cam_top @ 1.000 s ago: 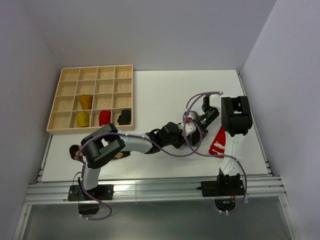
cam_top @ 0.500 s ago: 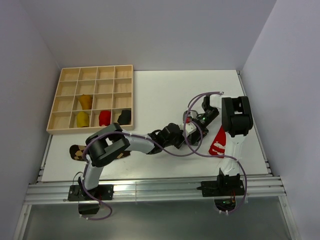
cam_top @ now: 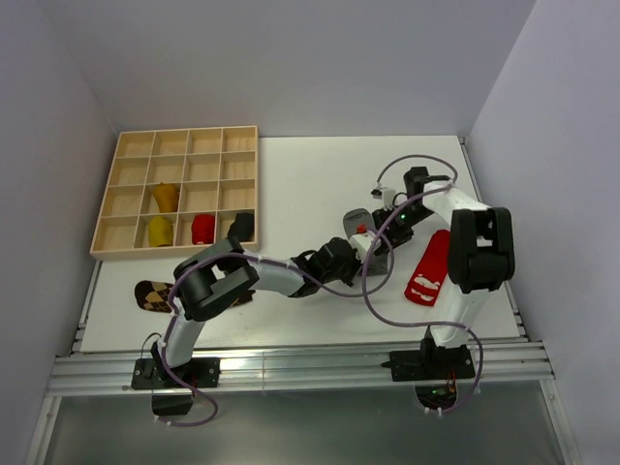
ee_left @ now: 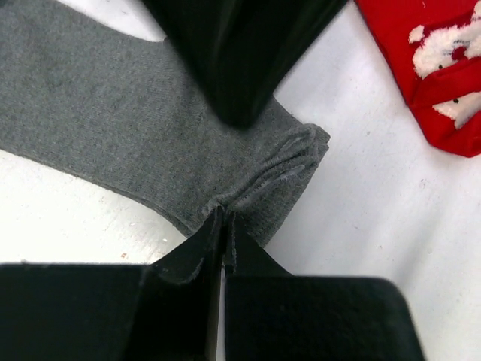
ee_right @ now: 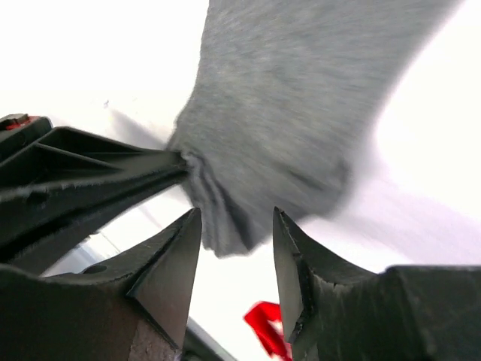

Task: Roll the socks
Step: Roll the sock at the center of the board.

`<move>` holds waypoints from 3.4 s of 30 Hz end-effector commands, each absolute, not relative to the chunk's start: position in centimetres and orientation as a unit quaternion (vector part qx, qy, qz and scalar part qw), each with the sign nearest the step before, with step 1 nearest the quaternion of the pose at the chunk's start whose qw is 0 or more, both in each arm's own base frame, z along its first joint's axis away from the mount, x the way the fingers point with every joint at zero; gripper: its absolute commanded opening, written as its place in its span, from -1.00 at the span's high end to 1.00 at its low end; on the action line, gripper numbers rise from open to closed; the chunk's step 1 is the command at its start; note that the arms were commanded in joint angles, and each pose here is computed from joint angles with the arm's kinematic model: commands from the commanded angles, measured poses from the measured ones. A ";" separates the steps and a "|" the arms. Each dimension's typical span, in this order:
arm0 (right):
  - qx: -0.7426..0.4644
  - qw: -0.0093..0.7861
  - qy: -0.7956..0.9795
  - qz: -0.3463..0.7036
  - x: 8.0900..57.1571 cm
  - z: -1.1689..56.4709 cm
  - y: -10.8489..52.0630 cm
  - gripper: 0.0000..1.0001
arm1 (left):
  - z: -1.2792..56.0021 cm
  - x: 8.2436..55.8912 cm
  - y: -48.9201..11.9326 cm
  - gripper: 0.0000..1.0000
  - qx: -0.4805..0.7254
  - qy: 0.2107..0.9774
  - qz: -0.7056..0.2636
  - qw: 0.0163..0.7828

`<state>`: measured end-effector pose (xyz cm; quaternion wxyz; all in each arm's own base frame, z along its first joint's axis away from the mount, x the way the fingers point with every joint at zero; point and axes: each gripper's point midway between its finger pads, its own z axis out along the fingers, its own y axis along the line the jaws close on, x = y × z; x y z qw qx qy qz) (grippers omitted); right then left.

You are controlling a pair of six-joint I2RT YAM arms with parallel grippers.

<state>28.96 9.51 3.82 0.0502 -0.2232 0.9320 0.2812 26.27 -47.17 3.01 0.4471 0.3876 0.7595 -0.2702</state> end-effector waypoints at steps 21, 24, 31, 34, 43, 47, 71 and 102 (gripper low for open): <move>-0.420 0.418 0.796 0.127 27.9 10.3 4.0 0.05 | -0.2 24.9 -41.6 0.87 0.368 0.863 -0.297 0.178; -0.470 0.430 0.761 0.125 26.3 9.8 5.5 0.04 | 0.3 24.4 -42.5 0.86 0.366 0.859 -0.325 0.152; -0.569 0.423 0.700 0.089 24.2 7.8 9.2 0.03 | -0.1 23.7 -42.4 0.86 0.354 0.863 -0.342 0.114; -0.597 0.413 0.682 0.093 23.5 7.4 10.6 0.04 | -0.5 23.6 -42.1 0.86 0.347 0.867 -0.342 0.104; -0.666 0.366 0.645 0.083 21.7 5.2 13.2 0.07 | -1.3 23.2 -41.9 0.86 0.345 0.870 -0.341 0.090; -0.679 0.361 0.635 0.074 21.4 4.7 13.7 0.07 | -1.4 23.2 -41.8 0.87 0.345 0.870 -0.340 0.087; -0.681 0.324 0.656 0.017 24.8 2.3 13.5 0.59 | -1.4 22.5 -41.6 0.84 0.357 0.863 -0.348 0.074; -0.454 -0.038 0.792 0.406 20.6 4.2 12.4 0.85 | 12.2 27.6 -38.0 0.07 0.218 0.785 -0.307 0.492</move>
